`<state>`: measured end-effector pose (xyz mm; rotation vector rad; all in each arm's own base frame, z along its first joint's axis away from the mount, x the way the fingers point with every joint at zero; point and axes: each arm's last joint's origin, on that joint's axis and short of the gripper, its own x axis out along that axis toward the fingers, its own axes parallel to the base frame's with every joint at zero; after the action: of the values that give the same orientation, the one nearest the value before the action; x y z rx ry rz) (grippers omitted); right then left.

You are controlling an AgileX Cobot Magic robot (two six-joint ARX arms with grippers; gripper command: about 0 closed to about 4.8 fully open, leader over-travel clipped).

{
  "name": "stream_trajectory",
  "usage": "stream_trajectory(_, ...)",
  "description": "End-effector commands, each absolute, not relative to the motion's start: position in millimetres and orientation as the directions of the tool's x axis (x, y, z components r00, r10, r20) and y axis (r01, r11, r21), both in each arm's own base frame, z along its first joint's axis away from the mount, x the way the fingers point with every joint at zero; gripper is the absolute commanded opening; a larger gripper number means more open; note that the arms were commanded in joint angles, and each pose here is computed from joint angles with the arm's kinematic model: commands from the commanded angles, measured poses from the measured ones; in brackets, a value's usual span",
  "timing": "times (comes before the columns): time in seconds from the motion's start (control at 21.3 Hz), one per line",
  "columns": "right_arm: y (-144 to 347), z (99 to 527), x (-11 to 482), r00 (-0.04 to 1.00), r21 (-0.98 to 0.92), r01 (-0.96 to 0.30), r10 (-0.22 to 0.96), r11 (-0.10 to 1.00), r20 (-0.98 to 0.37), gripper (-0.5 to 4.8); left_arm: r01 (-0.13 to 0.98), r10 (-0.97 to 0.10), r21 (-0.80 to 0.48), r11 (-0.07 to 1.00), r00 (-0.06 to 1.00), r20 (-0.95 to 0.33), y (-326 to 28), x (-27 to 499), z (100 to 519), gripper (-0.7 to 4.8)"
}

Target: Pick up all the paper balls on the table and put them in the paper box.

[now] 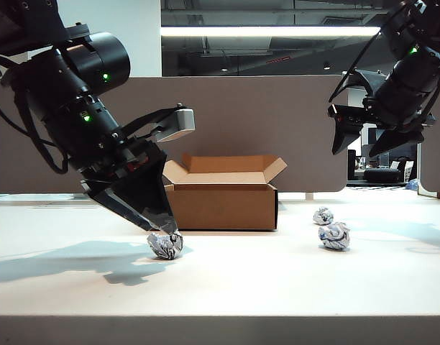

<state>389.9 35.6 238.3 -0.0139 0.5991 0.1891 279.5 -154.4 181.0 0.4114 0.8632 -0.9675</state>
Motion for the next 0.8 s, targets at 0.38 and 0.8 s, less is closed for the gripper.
stream_trajectory(0.38,41.1,221.7,403.1,0.799,0.077,-0.169,0.182,0.983,-0.573,3.90,0.853,-0.563,-0.081,0.515,0.266,-0.783,-160.6,288.7,171.1,3.72)
stream_trajectory(0.8,46.9,211.3,408.6,0.789,0.083,-0.190,0.203,0.978,-0.580,3.87,0.852,-0.550,-0.112,0.512,0.224,-0.805,-170.9,303.9,167.6,2.77)
